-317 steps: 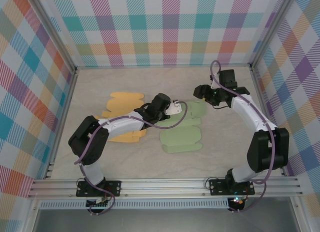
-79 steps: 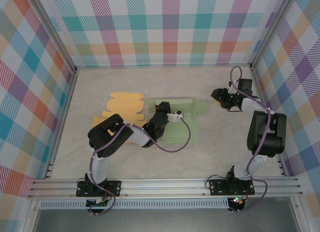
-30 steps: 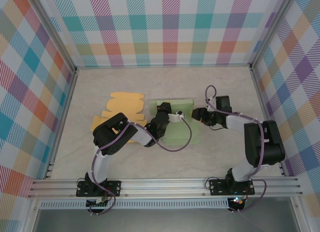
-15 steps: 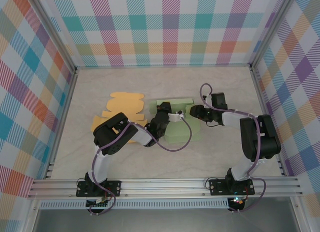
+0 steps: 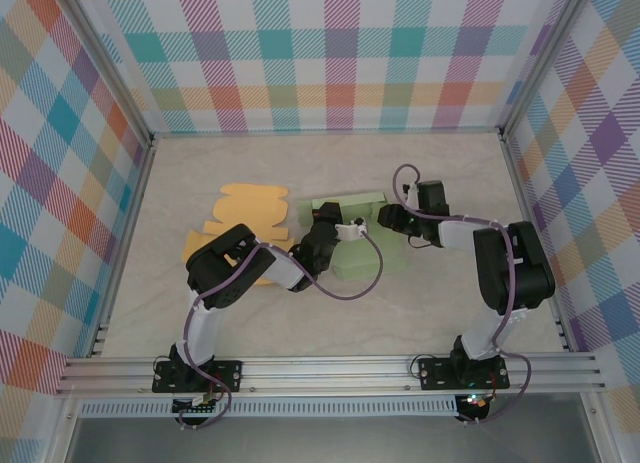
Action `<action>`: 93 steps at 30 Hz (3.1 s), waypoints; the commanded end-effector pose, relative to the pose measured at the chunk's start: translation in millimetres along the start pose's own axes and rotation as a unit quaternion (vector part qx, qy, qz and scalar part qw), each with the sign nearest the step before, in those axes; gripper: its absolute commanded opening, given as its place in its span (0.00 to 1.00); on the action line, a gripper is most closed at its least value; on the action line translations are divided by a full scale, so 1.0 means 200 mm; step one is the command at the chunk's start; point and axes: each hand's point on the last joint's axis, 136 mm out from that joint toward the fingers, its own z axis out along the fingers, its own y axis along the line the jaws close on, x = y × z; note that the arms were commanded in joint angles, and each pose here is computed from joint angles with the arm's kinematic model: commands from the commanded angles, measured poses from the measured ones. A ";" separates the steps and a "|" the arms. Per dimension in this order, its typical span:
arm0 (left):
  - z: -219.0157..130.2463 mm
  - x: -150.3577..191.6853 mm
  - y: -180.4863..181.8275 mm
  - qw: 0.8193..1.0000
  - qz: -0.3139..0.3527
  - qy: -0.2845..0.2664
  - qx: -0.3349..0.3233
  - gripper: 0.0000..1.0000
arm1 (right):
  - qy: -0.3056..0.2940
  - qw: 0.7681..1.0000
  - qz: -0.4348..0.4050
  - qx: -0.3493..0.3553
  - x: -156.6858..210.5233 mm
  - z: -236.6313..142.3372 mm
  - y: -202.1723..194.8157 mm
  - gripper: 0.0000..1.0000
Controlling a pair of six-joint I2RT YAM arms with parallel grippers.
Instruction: Fold the paper box
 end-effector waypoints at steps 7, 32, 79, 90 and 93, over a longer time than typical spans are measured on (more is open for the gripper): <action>0.00 -0.08 -0.07 0.999 -0.015 -0.032 0.031 0.00 | -0.068 0.995 -0.071 0.005 -0.17 0.02 0.08 0.46; -0.02 -0.08 0.24 0.982 -0.187 0.004 0.006 0.27 | -0.095 0.989 -0.090 0.062 -0.13 -0.01 -0.02 0.19; -0.42 0.10 0.41 0.665 -0.710 0.129 0.192 1.00 | -0.062 0.989 -0.130 0.035 0.08 -0.31 0.12 0.00; -0.30 0.04 0.28 0.668 -0.701 0.145 0.203 1.00 | -0.064 0.989 -0.127 0.034 0.08 -0.31 0.12 0.00; -0.26 -0.02 0.24 0.662 -0.705 0.142 0.214 1.00 | -0.065 0.989 -0.127 0.034 0.08 -0.31 0.12 0.00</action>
